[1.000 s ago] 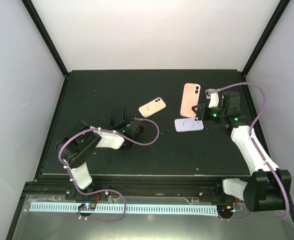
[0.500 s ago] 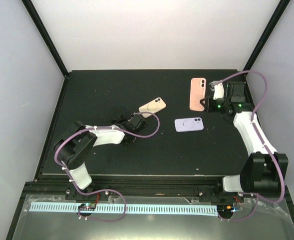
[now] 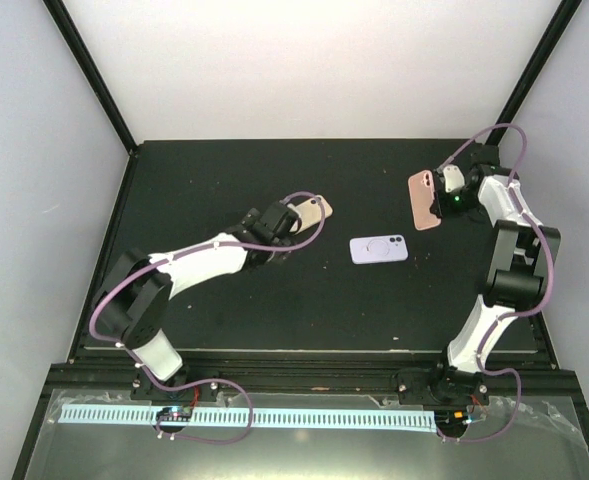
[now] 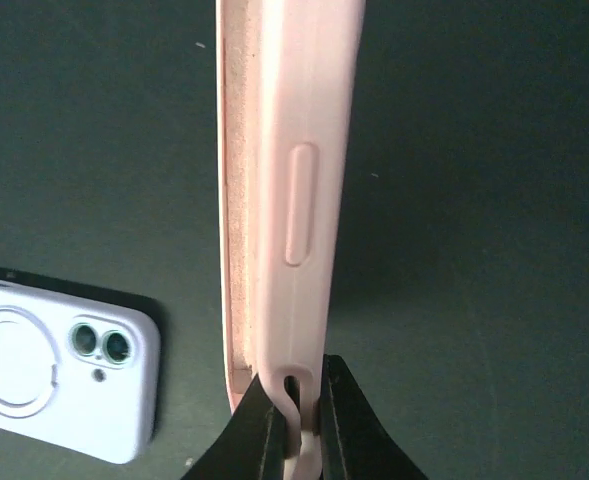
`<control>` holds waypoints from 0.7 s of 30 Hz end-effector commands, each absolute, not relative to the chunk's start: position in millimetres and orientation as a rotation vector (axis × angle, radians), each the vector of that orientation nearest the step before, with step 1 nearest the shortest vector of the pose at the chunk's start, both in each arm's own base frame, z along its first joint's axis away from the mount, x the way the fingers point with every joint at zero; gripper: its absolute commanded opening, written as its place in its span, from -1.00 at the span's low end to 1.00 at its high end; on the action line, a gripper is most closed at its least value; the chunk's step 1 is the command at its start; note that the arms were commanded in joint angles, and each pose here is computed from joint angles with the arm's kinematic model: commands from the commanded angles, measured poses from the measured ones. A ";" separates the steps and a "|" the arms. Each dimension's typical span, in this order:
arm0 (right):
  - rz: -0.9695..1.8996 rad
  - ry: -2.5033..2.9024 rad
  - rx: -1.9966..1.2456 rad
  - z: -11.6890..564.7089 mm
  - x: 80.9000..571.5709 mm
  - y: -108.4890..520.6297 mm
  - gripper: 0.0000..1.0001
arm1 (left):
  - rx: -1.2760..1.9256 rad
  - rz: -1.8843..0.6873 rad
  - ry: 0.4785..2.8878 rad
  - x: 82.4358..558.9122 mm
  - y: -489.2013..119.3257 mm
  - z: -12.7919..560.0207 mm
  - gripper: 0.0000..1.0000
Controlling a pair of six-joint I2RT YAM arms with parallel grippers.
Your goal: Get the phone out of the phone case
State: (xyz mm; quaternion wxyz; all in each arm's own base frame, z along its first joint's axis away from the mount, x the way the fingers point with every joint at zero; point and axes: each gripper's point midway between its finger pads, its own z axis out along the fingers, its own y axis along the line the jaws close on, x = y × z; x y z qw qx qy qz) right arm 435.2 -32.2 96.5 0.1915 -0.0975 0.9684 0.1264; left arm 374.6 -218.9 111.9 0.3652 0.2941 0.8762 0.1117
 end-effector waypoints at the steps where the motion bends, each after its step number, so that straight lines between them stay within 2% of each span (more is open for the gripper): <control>1: 0.390 2.825 -0.282 88.1 428.7 -46.7 -0.98 | 0.812 0.079 2.358 384.1 -252.2 98.0 0.98; 9: 0.412 2.926 -0.243 53.7 437.8 -55.4 -0.85 | 0.831 -0.055 2.420 425.0 -274.7 79.6 0.98; 12: 0.389 2.924 -0.217 50.1 440.0 -59.8 -0.61 | 0.844 -0.075 2.431 438.5 -279.1 75.2 0.98; 14: 0.364 2.906 -0.200 53.9 439.6 -63.0 -0.25 | 0.848 -0.066 2.435 444.8 -278.7 70.4 0.98; 15: 0.346 2.895 -0.194 56.3 439.0 -64.7 -0.16 | 0.856 -0.067 2.430 447.3 -279.5 69.3 0.98; 19: 0.262 2.829 -0.201 77.9 428.2 -67.4 0.04 | 0.867 -0.047 2.437 456.9 -276.9 61.4 0.98; 21: 0.250 2.799 -0.213 88.4 419.1 -64.2 0.07 | 0.868 -0.042 2.442 462.0 -274.7 57.5 0.98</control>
